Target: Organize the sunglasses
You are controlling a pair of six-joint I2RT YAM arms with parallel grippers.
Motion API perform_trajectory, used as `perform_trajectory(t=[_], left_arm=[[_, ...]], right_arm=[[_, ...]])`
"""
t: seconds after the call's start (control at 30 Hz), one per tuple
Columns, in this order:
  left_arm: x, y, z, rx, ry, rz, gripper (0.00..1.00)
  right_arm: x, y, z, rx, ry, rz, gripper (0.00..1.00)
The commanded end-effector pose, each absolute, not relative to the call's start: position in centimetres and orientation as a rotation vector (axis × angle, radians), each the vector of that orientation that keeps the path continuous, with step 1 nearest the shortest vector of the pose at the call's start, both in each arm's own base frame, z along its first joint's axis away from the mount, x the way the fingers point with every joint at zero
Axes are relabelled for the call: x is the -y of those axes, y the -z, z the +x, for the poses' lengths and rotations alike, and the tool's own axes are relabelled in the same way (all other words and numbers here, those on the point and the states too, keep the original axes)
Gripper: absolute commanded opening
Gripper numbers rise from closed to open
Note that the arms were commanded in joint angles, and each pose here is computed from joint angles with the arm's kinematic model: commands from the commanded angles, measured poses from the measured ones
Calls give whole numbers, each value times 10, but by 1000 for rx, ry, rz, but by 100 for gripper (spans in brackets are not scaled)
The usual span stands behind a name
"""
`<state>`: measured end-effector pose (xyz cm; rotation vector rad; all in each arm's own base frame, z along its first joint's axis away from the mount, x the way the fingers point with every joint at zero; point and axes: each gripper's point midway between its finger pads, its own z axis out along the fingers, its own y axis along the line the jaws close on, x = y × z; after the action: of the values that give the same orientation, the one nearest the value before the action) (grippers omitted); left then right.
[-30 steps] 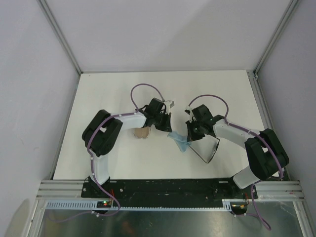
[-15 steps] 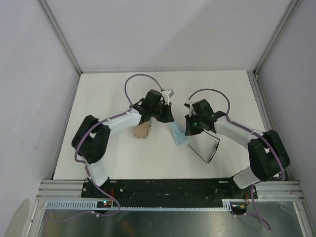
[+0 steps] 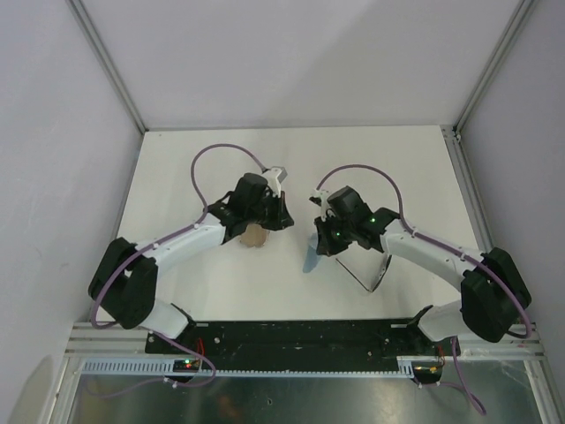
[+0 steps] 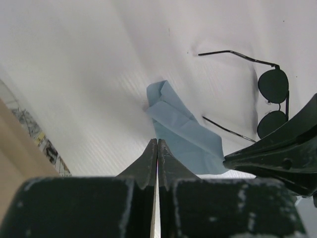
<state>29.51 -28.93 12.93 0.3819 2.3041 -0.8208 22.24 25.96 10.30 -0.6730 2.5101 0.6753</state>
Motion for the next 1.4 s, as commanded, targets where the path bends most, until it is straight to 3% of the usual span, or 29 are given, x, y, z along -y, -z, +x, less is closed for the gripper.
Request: perform_trajectory(t=[0.0,0.3,0.7,0.9,1.37], left_arm=[[284,-140,287,-2298,859,332,0],[314,-109,269,-2388,910,455,18],[343,-71,204,-2472,905,666,37],[348,-61,187,-2412,823,849,40],[340,-21,195,-2486,585,835,46]], right_arm=[[-263,-121,223,-2479,-724,-641,0],[-221,-100,243,-2565,-693,-422,0],[-203,-74,237,-2614,-690,-354,0],[-204,-74,238,-2607,-701,-361,0],[-204,-79,237,-2590,-713,-366,0]])
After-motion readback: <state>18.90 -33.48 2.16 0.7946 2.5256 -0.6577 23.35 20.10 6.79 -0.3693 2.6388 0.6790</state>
